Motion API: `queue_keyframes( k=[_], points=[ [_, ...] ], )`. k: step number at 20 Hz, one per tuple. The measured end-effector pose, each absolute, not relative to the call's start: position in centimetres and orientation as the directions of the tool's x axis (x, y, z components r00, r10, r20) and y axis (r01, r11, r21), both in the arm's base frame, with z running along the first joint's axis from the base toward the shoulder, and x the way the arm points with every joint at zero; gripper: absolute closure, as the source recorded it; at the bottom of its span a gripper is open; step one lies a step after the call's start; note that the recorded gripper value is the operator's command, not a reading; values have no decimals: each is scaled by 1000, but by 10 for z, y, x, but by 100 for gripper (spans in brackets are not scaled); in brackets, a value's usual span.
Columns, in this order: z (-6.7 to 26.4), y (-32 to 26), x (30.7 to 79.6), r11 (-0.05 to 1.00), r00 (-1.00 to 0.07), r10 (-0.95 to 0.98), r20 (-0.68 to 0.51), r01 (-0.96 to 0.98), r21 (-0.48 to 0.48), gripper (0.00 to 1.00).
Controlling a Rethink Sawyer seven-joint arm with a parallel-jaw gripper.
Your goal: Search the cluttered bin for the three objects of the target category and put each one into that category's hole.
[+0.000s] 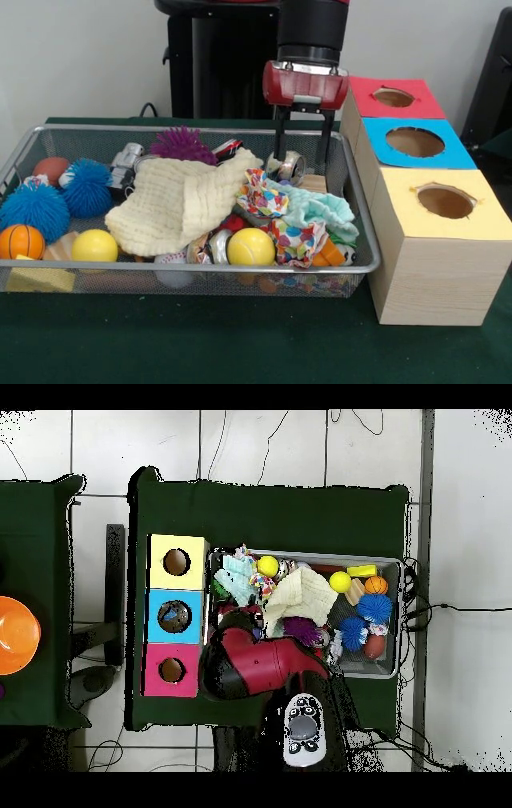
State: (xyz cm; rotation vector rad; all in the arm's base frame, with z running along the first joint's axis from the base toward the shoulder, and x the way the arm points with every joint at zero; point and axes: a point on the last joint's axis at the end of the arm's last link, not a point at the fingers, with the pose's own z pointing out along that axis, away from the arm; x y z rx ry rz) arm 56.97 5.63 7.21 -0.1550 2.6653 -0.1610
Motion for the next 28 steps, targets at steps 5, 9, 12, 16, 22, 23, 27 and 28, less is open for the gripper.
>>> queue_keyframes(
  k=[5, 9, 12, 16, 22, 23, 27, 28],
  points=[
    [57, 42, 566, 987, -888, -136, -439, -85, -134, 0],
    [47, 24, 569, 990, -894, -116, -433, -68, -126, 0],
    [37, 8, 572, 991, -897, -104, -430, -58, -120, 0],
    [28, -5, 576, 992, -895, -104, -433, -62, -111, 0],
    [28, -23, 589, 992, -878, -115, -464, -80, -94, 0],
    [28, -26, 591, 992, -875, -117, -470, -82, -93, 0],
    [31, -38, 596, 992, -868, -123, -480, -89, -93, 0],
    [34, -44, 597, 992, -869, -123, -480, -88, -95, 0]
  ],
)
